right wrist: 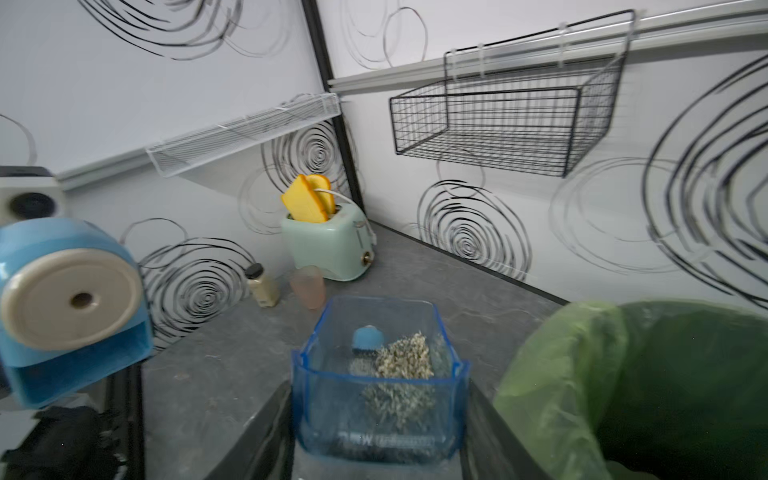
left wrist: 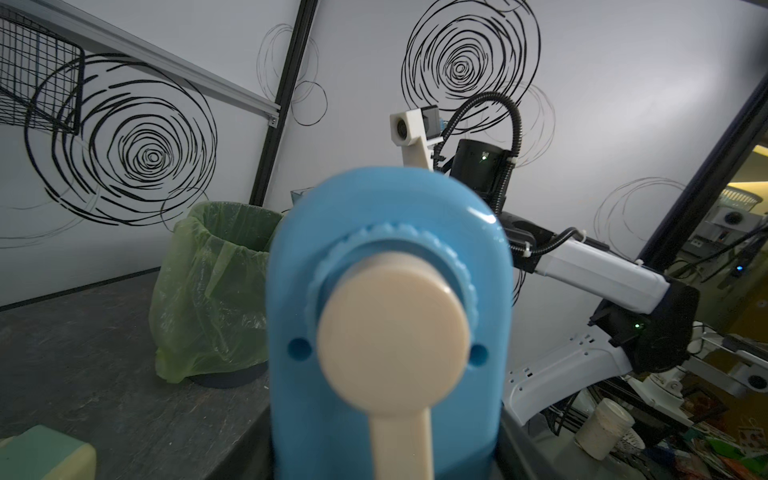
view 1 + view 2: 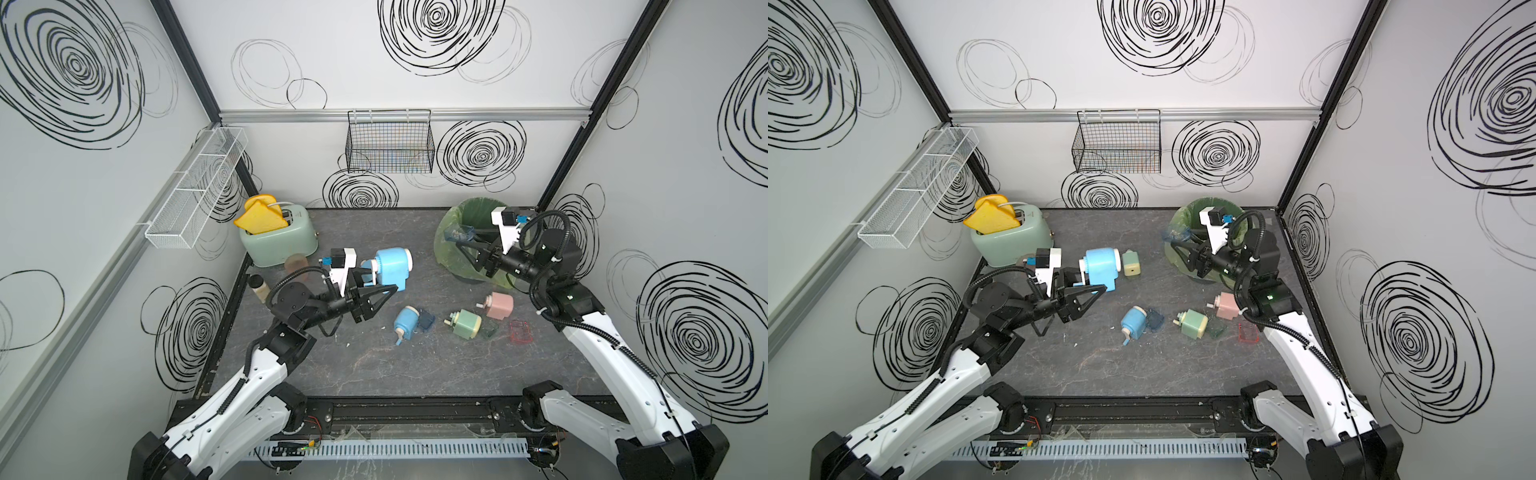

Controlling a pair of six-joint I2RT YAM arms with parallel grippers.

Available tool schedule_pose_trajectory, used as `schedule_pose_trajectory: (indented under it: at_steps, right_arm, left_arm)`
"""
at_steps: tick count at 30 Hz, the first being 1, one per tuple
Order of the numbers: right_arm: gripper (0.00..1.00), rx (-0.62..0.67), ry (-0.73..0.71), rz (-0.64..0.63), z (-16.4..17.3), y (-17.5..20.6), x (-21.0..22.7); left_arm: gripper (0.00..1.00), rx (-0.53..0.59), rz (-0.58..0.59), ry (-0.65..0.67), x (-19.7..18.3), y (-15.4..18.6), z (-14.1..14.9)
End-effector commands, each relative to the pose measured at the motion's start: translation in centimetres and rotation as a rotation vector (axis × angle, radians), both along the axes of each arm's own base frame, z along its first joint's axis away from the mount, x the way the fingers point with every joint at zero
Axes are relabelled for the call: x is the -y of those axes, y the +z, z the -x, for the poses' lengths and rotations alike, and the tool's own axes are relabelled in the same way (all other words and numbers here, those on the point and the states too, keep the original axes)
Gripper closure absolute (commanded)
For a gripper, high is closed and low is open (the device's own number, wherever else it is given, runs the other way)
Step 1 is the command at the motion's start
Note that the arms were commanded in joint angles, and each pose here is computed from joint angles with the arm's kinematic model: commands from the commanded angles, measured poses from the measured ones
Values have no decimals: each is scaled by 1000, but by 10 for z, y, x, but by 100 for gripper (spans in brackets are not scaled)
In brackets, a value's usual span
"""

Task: Take out the pencil sharpener tray and clean the shavings
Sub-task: Open the container of the pencil sharpener, then pour the shavings into the trash bin.

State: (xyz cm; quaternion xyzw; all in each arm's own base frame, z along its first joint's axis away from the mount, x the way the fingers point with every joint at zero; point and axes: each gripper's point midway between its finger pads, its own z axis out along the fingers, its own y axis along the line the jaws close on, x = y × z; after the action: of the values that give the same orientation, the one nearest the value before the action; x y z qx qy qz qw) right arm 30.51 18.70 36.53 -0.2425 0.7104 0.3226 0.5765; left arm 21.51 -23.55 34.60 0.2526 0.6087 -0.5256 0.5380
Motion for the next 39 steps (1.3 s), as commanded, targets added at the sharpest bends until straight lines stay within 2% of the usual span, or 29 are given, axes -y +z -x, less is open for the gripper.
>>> schedule_pose_trajectory:
  at_steps: [1,8,15,21,22,27,29,33,39]
  right_arm:
    - [70,-77,-220,241,-29,-31,36]
    - [69,-142,-475,444,-66,-29,83]
    - [69,-235,-586,659,-95,-40,107]
    - [69,-312,-635,948,-110,-59,114]
    - [69,-307,-678,1009,-112,-59,120]
    - [69,-257,-717,1208,-115,-63,119]
    - [68,-254,-691,1246,-115,-69,115]
    - [71,-218,-642,1432,-113,-87,116]
    - [71,-99,-628,1546,-114,-71,119]
  left_arm:
    - [76,44,-81,49,-2,4,-8]
    - [75,57,-114,56,-1,1,0]
    - [75,83,-98,61,-3,5,10]
    - [75,93,-92,71,-4,7,14]
    - [75,95,-88,69,-4,8,15]
    - [75,91,-72,62,-3,7,17]
    - [74,89,-70,58,-3,7,19]
    - [74,94,-62,59,-3,9,20]
    - [74,91,-45,56,-3,8,21]
